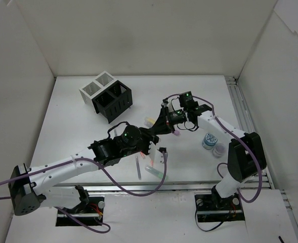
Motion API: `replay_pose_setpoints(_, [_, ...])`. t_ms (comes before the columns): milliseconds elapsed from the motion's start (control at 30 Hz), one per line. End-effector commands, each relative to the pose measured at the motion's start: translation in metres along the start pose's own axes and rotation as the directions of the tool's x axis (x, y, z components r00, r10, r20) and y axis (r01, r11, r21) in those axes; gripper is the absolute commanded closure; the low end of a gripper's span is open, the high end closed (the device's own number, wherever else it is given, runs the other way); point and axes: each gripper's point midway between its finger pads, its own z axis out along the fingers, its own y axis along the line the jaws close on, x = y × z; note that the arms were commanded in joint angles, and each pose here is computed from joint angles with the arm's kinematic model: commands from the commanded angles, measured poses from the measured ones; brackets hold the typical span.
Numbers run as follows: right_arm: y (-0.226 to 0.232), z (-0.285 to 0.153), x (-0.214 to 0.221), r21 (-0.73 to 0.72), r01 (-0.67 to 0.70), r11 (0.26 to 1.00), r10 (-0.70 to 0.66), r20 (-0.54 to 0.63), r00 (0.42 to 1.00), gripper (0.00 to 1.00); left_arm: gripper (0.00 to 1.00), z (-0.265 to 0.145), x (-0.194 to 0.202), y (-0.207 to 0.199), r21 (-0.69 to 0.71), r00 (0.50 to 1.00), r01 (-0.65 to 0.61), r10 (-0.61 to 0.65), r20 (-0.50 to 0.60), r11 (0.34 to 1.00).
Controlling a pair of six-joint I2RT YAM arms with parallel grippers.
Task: Sort the stationery into containers
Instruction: Place the pen in the storage box.
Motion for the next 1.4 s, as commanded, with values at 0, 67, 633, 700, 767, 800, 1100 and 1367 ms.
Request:
replay_pose_setpoints(0, [0.021, -0.004, 0.008, -0.069, 0.038, 0.997, -0.041, -0.048, 0.998, 1.0, 0.78, -0.008, -0.015, 0.018, -0.057, 0.999, -0.025, 0.027, 0.032, 0.998])
replay_pose_setpoints(67, [0.024, -0.003, 0.009, -0.073, 0.046, 0.996, -0.05, -0.052, 0.997, 1.0, 0.79, -0.007, -0.013, 0.016, -0.059, 0.999, -0.041, 0.042, 0.028, 0.997])
replay_pose_setpoints(633, [0.038, 0.002, 0.018, -0.071, 0.08, 0.994, -0.084, -0.058, 0.995, 1.0, 0.64, 0.001, -0.008, 0.011, -0.035, 1.0, -0.009, 0.009, 0.002, 0.999])
replay_pose_setpoints(700, [0.039, 0.002, 0.017, -0.069, 0.085, 0.994, -0.088, -0.052, 0.995, 1.0, 0.71, 0.003, -0.009, 0.011, -0.034, 1.0, -0.004, 0.004, 0.003, 0.999])
replay_pose_setpoints(767, [0.039, 0.003, 0.019, -0.069, 0.089, 0.994, -0.093, -0.055, 0.994, 1.0, 0.82, 0.005, -0.009, 0.013, -0.041, 1.0, -0.002, 0.002, 0.002, 0.999])
replay_pose_setpoints(800, [0.039, 0.002, 0.017, -0.068, 0.088, 0.994, -0.091, -0.05, 0.995, 1.0, 0.92, 0.005, -0.01, 0.016, -0.049, 1.0, 0.006, -0.006, 0.0, 0.999])
replay_pose_setpoints(1100, [0.041, -0.001, 0.007, -0.051, 0.092, 0.994, -0.093, 0.0, 0.996, 0.81, 1.0, -0.004, -0.02, 0.028, -0.098, 0.998, 0.039, -0.034, 0.05, 0.994])
replay_pose_setpoints(1367, [0.049, -0.037, -0.046, 0.02, 0.088, 0.996, -0.09, 0.3, 0.95, 0.43, 1.0, -0.03, -0.036, 0.036, -0.131, 0.977, 0.091, -0.063, 0.203, 0.987])
